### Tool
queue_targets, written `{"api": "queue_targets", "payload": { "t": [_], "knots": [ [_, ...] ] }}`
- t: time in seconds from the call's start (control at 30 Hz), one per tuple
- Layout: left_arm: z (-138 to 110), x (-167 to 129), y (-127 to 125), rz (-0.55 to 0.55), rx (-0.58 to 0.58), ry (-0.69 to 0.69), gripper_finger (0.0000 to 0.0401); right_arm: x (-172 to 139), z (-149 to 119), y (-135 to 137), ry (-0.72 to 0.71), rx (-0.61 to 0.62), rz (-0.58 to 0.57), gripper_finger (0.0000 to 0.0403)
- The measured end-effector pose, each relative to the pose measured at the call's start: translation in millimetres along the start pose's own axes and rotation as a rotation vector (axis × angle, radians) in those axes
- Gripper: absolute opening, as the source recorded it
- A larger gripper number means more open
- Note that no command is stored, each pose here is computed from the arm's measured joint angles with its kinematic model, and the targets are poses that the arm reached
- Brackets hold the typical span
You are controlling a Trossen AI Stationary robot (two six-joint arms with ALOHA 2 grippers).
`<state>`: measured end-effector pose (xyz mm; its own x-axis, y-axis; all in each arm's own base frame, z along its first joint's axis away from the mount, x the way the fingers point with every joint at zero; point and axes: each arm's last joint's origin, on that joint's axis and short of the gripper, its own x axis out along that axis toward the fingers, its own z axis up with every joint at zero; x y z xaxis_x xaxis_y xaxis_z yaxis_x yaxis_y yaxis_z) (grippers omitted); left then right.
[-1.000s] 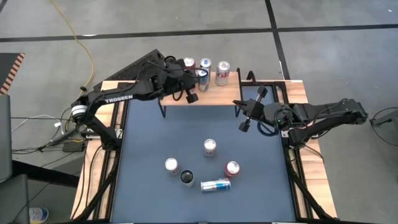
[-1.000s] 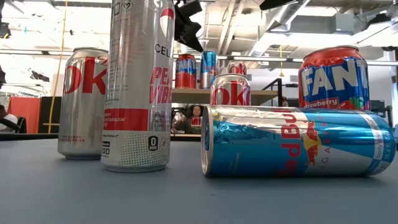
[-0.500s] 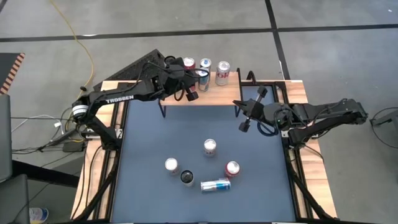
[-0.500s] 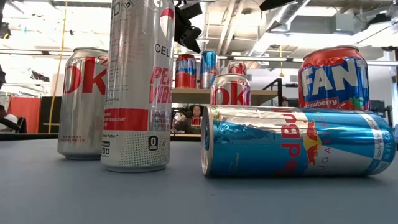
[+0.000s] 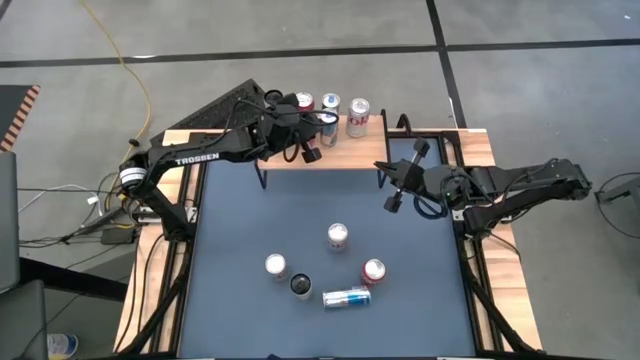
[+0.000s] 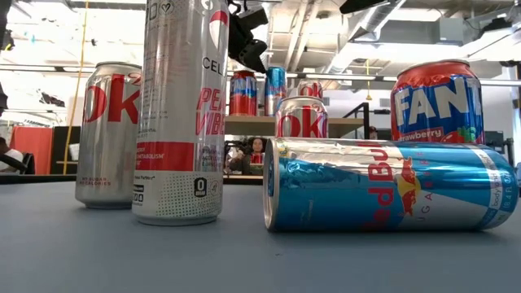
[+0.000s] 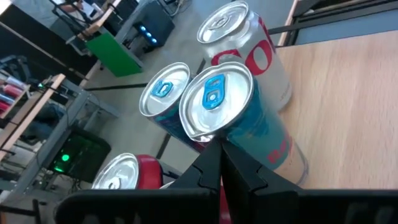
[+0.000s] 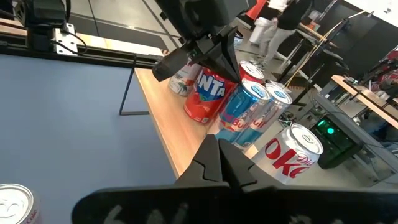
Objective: Place canned beverage on shelf
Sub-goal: Adjust the blue soda can
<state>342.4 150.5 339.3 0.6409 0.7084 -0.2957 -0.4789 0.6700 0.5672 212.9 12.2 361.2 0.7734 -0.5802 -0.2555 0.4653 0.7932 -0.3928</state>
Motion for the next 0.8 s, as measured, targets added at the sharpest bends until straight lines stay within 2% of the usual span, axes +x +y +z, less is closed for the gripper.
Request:
{"api": "queue_targets", "payload": {
  "t": [0.8],
  "knots": [
    [-3.4,0.6,-0.1,-0.003,0.005,0.031,0.0,-0.1,-5.0,1.0,0.04,0.012,0.009,0.0]
  ]
}}
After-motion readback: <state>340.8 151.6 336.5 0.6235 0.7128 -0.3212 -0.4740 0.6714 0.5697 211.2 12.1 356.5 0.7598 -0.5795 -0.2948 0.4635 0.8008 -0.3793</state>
